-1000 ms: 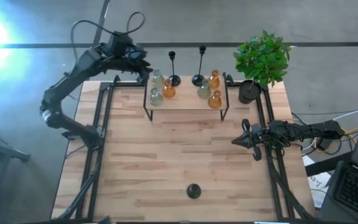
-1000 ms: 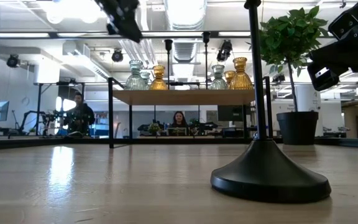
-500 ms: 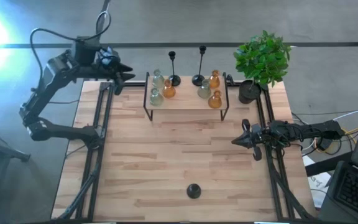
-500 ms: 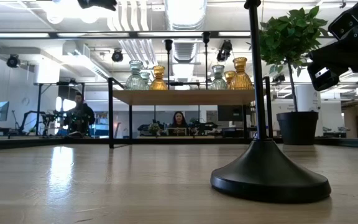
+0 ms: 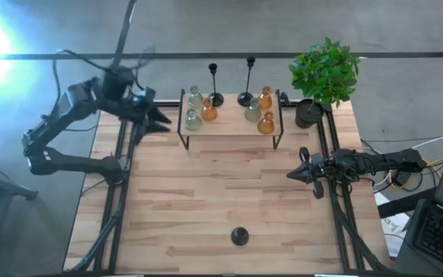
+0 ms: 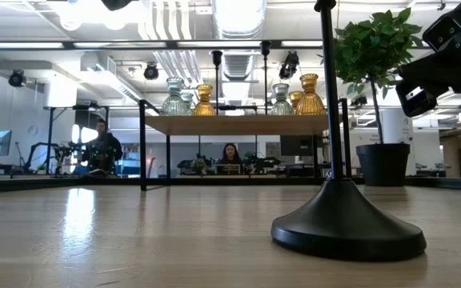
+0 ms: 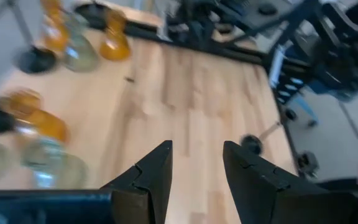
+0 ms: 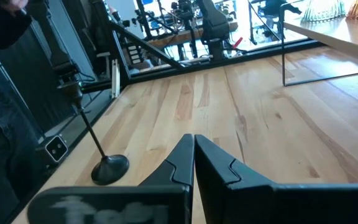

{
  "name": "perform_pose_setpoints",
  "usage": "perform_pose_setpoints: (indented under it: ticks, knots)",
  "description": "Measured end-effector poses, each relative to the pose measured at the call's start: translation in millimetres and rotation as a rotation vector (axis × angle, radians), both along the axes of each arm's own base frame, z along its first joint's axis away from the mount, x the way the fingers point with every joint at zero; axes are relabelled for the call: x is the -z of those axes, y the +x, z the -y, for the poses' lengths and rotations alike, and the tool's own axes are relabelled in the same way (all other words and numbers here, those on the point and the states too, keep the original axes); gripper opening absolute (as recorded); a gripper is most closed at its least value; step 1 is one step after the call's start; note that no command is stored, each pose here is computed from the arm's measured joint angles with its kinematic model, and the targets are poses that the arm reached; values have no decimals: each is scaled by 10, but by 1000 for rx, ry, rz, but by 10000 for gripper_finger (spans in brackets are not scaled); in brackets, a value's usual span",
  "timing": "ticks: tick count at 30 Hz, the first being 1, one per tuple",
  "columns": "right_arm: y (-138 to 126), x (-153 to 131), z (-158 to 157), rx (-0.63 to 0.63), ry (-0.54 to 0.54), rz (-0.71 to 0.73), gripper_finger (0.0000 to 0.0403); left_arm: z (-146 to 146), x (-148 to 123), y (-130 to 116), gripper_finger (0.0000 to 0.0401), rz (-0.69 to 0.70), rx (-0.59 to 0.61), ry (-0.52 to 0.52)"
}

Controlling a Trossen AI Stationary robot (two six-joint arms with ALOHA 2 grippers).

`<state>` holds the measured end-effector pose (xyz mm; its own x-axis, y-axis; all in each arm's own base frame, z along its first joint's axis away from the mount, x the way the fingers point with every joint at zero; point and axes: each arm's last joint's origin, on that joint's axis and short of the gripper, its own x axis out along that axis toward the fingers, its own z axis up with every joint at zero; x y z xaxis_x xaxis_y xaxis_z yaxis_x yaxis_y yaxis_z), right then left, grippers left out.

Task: Pick & Place candle stick holders
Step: Put the black candle holder on the shelf

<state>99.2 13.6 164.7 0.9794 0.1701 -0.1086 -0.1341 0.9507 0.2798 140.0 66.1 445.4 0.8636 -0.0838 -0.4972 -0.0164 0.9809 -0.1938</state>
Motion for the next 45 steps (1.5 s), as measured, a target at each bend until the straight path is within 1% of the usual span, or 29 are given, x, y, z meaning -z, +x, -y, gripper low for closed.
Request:
perform_pose_setpoints:
  ticks: [6,10,16,22,30,35,39,42,45]
  knots:
    - [0,0,0,0,0,0,8,181,348,211,147,-14,119,-69]
    - [0,0,0,0,0,0,8,325,523,348,147,0,199,-99]
    - [0,0,0,0,0,0,8,502,763,546,147,24,280,-54]
    - [0,0,0,0,0,0,8,644,1066,716,147,58,358,-40]
    - [0,0,0,0,0,0,8,674,1489,768,147,-52,372,-63]
    - [0,0,0,0,0,-1,8,680,1730,778,147,-94,418,-52]
    - [0,1,0,0,0,-1,8,743,1893,835,147,-63,508,-62]
    - [0,0,0,0,0,0,8,822,2009,900,147,-27,568,-29]
    - [0,0,0,0,0,-1,8,921,2058,991,147,29,616,-8]
